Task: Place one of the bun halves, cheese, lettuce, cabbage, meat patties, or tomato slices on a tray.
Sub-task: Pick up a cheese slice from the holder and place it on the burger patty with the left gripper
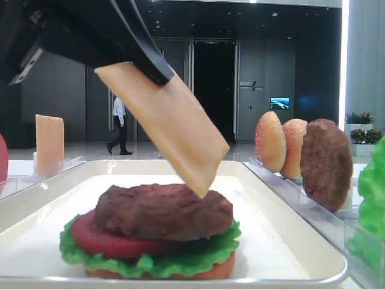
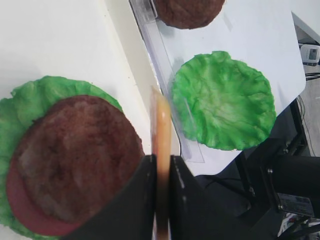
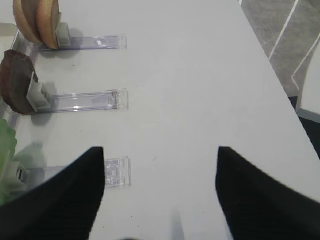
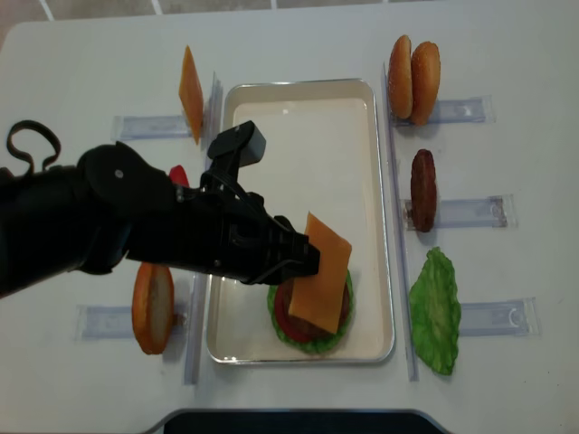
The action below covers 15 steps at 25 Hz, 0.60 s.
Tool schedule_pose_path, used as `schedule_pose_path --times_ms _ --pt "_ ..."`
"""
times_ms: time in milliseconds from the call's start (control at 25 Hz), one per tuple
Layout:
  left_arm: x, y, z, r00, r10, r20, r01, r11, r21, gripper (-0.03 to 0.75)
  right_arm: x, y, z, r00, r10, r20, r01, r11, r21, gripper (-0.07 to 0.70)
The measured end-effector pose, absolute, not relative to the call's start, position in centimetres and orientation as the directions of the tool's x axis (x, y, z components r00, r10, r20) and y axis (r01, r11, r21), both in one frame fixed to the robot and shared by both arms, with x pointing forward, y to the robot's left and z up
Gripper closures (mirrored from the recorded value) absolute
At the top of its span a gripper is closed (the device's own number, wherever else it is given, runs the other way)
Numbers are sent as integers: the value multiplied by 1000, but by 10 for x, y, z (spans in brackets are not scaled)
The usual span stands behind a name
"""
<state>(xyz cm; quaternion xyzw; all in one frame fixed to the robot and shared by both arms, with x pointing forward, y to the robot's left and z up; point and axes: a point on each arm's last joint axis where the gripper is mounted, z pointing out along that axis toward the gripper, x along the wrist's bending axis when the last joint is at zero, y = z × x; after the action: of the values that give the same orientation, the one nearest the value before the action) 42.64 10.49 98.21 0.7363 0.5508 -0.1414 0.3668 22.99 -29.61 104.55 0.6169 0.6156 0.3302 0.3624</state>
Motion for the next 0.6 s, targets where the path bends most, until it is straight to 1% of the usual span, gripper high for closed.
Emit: schedule_pose_path --times_ms 280,600 --pt "425 106 966 309 729 -611 936 -121 329 681 230 -296 1045 24 999 -39 520 21 854 151" --pt "425 106 965 320 730 -604 933 -132 334 680 230 -296 1045 24 999 -39 520 21 854 151"
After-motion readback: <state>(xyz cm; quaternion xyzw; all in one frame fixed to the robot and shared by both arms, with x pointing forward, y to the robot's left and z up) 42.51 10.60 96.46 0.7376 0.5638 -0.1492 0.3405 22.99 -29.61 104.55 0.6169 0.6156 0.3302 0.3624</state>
